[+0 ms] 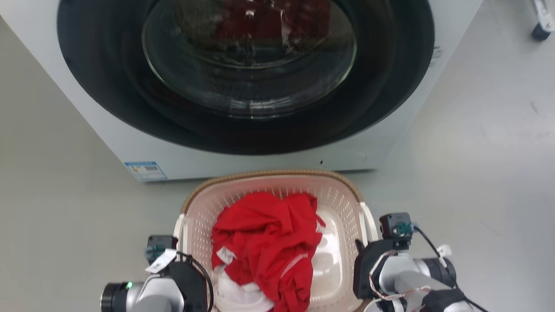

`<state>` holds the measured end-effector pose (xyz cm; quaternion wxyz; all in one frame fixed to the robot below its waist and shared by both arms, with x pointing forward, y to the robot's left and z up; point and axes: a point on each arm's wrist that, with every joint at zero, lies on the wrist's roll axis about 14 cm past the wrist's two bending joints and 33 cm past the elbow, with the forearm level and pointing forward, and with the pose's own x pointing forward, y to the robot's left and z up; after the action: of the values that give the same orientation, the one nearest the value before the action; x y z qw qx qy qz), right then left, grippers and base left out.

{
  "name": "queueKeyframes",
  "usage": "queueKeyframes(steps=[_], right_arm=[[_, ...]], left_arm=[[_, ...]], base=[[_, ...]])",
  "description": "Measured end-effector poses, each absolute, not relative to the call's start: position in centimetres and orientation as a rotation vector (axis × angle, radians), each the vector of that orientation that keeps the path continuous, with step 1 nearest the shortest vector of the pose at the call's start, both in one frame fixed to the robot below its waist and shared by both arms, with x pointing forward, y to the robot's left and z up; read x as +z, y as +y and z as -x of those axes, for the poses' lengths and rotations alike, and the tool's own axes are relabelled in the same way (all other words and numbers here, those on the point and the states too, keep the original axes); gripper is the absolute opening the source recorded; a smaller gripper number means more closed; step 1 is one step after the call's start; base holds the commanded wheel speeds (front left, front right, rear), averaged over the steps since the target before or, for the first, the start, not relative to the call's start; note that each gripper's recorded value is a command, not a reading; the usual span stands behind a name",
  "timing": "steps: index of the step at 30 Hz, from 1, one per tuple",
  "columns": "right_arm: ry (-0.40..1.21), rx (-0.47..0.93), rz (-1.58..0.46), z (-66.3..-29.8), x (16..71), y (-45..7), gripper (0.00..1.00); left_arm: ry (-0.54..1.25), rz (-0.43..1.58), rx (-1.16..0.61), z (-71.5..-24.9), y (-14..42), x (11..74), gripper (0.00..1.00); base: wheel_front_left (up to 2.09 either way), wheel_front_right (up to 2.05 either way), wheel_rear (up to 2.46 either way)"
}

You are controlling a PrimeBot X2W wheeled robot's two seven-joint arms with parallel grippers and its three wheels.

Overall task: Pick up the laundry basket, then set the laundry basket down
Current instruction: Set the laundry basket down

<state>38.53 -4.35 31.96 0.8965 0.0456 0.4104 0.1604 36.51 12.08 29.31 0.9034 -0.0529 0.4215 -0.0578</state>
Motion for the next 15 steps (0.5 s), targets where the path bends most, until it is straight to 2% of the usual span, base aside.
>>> queueKeyframes(steps=[15], right_arm=[[0.912,0.344,-0.053,-42.4,27.2,-4.3,0.00]], left_arm=[[0.930,0.065,-0.140,-40.0,12.2,25.5,0.00]], base=[[0.00,0.00,0.00]])
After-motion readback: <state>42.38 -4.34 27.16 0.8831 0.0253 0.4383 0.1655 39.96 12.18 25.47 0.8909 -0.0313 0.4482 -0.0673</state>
